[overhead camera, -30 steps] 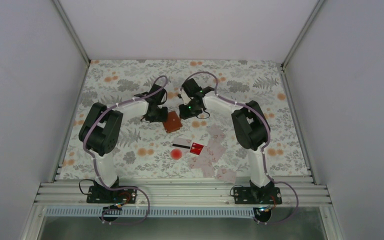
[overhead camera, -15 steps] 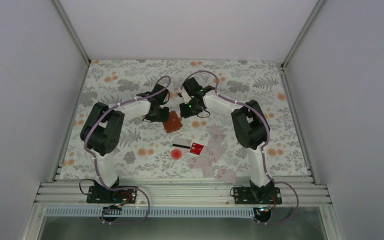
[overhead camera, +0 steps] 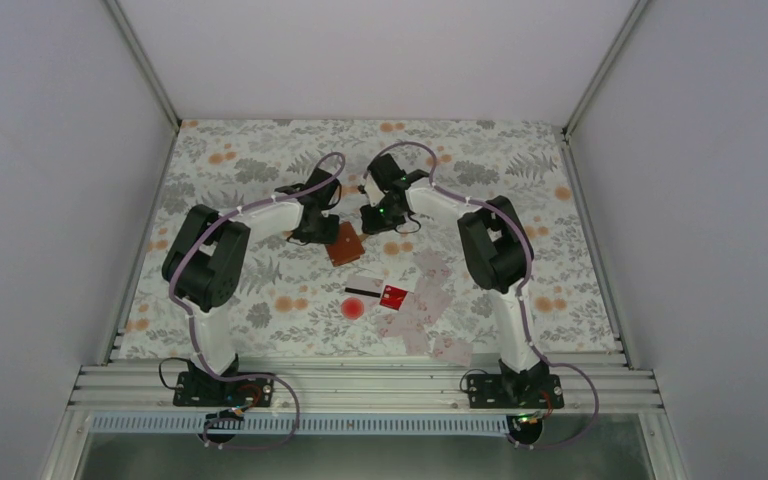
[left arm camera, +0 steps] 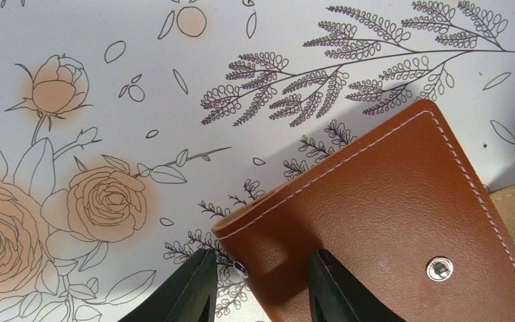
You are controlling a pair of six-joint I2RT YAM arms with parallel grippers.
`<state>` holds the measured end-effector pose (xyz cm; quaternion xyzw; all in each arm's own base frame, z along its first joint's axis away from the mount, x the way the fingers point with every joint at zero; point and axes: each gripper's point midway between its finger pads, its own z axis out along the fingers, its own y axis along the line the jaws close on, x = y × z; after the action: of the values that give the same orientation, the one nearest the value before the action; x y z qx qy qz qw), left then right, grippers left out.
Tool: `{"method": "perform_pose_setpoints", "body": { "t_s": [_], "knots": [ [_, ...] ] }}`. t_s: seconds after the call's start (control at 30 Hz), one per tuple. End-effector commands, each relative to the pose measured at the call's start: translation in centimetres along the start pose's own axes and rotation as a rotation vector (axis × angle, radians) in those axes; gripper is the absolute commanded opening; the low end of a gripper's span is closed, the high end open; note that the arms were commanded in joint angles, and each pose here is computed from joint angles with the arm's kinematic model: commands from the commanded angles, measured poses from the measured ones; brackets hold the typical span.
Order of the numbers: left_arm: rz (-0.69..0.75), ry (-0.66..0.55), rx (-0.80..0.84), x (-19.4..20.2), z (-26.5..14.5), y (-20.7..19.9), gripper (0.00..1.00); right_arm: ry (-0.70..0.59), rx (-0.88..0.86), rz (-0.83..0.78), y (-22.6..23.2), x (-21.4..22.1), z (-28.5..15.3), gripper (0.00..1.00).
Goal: Put the credit cards into the card holder
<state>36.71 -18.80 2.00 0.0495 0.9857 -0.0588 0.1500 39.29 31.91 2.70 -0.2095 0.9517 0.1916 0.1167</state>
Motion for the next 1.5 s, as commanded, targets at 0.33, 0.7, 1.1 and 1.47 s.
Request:
{"method": "perform_pose_setpoints", "body": {
  "t_s": [0.33,0.7,1.1,1.47],
  "knots": [
    [0.053,0.088,-0.007,2.3,1.8,-0.5,0.36,-0.006,-0.103,0.063,1.2,0.4,-1.4,0.08],
    [0.019,-0.003,0.032,-0.5,-2.8,-2.2,0.62,-0.063,-0.166,0.098,2.5,-0.6,-4.8,0.04],
    [-0.062,-0.084,0.164,-2.3,-7.1,-4.8,0.83,-0.134,-0.264,0.160,5.1,-1.0,-10.2,0.04],
    [-0.099,-0.074,0.243,-2.5,-5.8,-6.0,0.78,-0.099,-0.243,0.173,4.1,0.7,-8.7,0.04]
  ]
}}
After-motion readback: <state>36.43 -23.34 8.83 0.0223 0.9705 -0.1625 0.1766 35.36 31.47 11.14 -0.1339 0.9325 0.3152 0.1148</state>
